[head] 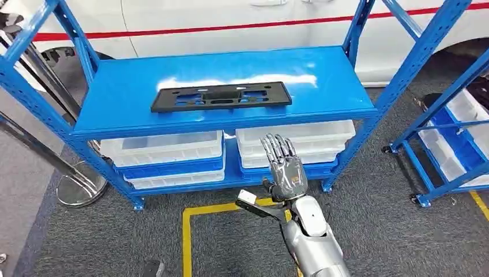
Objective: Take the parts from the cabinet and place them on the table.
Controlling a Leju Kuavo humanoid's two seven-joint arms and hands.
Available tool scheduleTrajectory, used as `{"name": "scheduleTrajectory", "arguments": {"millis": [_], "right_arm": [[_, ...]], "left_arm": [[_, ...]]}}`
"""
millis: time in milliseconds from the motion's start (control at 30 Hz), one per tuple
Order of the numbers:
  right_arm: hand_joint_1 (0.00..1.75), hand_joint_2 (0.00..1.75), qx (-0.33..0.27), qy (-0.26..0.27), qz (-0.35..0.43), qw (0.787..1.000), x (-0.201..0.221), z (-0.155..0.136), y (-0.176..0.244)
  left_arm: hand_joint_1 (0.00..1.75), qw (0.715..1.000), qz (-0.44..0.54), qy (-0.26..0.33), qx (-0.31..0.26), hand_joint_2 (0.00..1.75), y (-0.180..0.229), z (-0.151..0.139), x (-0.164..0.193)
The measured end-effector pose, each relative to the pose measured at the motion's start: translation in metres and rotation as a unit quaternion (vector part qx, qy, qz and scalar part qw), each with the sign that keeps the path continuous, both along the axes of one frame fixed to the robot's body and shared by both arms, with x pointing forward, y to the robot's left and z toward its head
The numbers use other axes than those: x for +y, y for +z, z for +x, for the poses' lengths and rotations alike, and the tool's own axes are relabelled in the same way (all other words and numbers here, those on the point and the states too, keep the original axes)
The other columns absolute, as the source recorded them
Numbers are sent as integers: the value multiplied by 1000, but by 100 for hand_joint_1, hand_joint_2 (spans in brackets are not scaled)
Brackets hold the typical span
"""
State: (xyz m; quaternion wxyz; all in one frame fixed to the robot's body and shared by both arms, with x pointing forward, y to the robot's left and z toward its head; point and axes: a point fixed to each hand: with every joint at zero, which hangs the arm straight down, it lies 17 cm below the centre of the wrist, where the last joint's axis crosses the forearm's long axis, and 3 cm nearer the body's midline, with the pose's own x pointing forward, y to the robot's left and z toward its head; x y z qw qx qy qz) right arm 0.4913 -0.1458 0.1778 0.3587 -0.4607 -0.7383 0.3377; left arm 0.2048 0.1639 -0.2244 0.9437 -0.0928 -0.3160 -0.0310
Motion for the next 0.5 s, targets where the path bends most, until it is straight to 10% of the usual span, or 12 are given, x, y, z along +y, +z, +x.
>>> {"name": "scheduleTrajectory", "arguments": {"millis": [500], "right_arm": [[0, 175, 2, -3, 0, 1000, -6, -1, -4]], "left_arm": [[0, 1000, 0, -11, -1, 0, 2, 2, -5]]}}
